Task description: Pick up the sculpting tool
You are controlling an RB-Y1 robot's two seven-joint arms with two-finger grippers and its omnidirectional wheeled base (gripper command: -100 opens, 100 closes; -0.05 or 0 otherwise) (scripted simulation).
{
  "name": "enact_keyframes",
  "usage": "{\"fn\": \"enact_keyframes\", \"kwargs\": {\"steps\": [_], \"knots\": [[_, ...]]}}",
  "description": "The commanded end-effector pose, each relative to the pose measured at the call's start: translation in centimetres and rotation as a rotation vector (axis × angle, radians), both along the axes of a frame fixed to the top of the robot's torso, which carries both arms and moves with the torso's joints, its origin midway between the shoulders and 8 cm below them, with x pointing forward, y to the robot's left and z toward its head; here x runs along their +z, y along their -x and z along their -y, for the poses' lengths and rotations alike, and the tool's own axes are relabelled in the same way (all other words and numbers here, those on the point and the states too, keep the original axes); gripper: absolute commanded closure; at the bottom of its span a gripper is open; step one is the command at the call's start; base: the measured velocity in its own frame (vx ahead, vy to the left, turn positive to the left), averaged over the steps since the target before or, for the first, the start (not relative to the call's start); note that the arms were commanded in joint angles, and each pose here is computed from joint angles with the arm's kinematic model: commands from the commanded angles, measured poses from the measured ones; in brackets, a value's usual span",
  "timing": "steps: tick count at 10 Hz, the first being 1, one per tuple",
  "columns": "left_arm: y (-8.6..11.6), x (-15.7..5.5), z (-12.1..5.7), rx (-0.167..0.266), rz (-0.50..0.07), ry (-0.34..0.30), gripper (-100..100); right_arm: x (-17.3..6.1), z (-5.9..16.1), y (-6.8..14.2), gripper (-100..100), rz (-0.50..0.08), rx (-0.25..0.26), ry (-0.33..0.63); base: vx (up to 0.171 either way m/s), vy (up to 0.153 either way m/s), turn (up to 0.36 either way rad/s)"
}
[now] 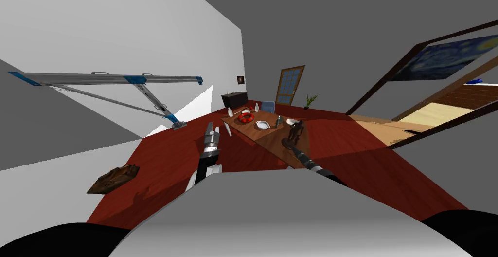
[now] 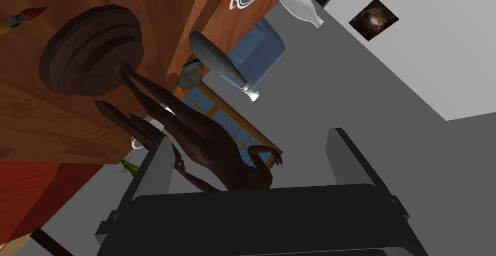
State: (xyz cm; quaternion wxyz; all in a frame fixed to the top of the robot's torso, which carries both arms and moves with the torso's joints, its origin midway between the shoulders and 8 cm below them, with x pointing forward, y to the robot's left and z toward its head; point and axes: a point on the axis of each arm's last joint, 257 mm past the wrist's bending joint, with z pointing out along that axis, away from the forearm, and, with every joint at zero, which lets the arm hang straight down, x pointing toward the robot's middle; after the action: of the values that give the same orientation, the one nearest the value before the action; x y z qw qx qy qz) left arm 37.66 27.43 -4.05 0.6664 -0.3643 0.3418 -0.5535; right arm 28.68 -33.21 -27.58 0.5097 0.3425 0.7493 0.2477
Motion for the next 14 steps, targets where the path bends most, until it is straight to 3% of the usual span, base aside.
{"fn": "enact_keyframes", "kwargs": {"steps": [1, 3, 4, 5, 6, 8, 9, 11, 12, 13, 14], "knots": [[0.0, 0.0, 0.0, 0.0, 0.0, 0.0, 0, -1.6, 0.6, 0.9, -100, -0.049, 0.011, 0.032, -0.021, -0.028, 0.28], [0.0, 0.0, 0.0, 0.0, 0.0, 0.0, 0, -5.8, 1.6, 4.1, -100, -0.198, 0.048, 0.103, -0.017, -0.031, 0.361], [0.0, 0.0, 0.0, 0.0, 0.0, 0.0, 0, -5.8, 1.6, 4.1, -100, -0.198, 0.053, 0.112, -0.012, -0.035, 0.204], [0.0, 0.0, 0.0, 0.0, 0.0, 0.0, 0, -7.7, 2.2, 5.8, -100, -0.271, 0.077, 0.152, -0.006, -0.028, 0.34], [0.0, 0.0, 0.0, 0.0, 0.0, 0.0, 0, -7.7, 2.2, 5.8, -100, -0.271, 0.078, 0.153, -0.007, -0.026, 0.187], [0.0, 0.0, 0.0, 0.0, 0.0, 0.0, 0, -11.2, 3.4, 9.6, -100, -0.413, 0.129, 0.223, -0.007, -0.031, 0.351], [0.0, 0.0, 0.0, 0.0, 0.0, 0.0, 0, -11.1, 3.5, 9.6, -100, -0.414, 0.137, 0.234, -0.006, -0.039, 0.228], [0.0, 0.0, 0.0, 0.0, 0.0, 0.0, 0, -14.0, 4.8, 13.4, -100, -0.546, 0.193, 0.299, -0.003, -0.033, 0.393], [0.0, 0.0, 0.0, 0.0, 0.0, 0.0, 0, -14.0, 5.0, 13.5, -100, -0.548, 0.203, 0.313, -0.004, -0.041, 0.12], [0.0, 0.0, 0.0, 0.0, 0.0, 0.0, 0, -15.2, 5.7, 15.4, -100, -0.61, 0.235, 0.347, 0.002, -0.03, 0.225], [0.0, 0.0, 0.0, 0.0, 0.0, 0.0, 0, -15.2, 5.7, 15.4, -100, -0.611, 0.238, 0.35, 0.006, -0.028, 0.135]]}}
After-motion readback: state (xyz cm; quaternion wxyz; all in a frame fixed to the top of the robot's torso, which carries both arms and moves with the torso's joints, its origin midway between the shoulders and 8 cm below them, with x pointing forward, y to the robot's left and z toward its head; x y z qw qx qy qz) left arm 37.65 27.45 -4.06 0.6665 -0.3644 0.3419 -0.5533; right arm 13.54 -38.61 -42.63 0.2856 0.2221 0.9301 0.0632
